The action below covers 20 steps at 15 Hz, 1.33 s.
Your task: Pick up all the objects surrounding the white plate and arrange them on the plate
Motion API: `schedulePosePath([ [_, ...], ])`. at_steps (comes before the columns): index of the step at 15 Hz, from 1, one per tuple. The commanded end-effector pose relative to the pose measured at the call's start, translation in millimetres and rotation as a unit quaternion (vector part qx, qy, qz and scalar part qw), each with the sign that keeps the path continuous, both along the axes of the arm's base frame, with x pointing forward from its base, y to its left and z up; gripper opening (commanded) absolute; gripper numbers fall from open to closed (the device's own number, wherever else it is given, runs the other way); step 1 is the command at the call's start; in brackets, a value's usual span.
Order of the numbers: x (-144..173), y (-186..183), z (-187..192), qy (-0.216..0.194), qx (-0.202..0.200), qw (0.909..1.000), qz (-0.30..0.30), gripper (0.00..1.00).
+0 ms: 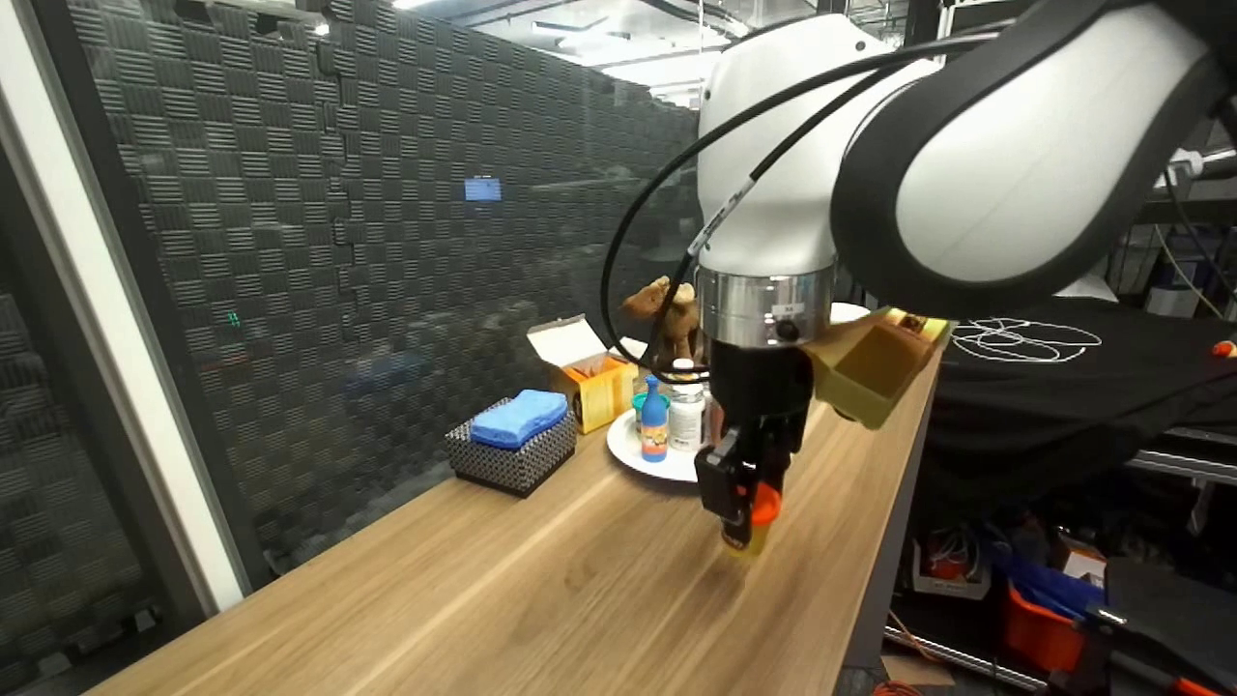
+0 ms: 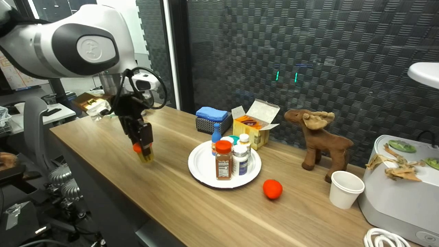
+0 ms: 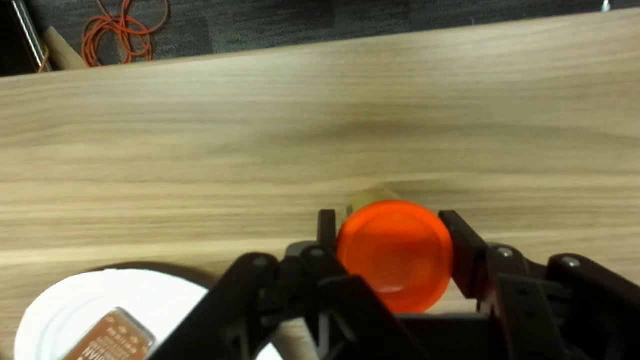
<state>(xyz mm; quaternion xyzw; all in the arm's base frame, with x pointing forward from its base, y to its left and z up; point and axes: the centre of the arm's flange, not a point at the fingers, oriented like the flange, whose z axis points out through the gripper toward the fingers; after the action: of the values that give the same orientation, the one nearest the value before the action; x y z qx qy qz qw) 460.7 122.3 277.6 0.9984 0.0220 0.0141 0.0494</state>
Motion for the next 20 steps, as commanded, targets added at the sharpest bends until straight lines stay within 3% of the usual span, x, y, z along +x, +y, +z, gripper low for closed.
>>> schedulePosePath([
  [1,32,-28,28,-0.043,0.004,0.9978,-0.051,0.28],
  [10,116,-90,30,-0.061,0.019,0.9919,-0.11,0.28],
  [20,130,-94,1,-0.045,0.017,0.9907,-0.127,0.28],
])
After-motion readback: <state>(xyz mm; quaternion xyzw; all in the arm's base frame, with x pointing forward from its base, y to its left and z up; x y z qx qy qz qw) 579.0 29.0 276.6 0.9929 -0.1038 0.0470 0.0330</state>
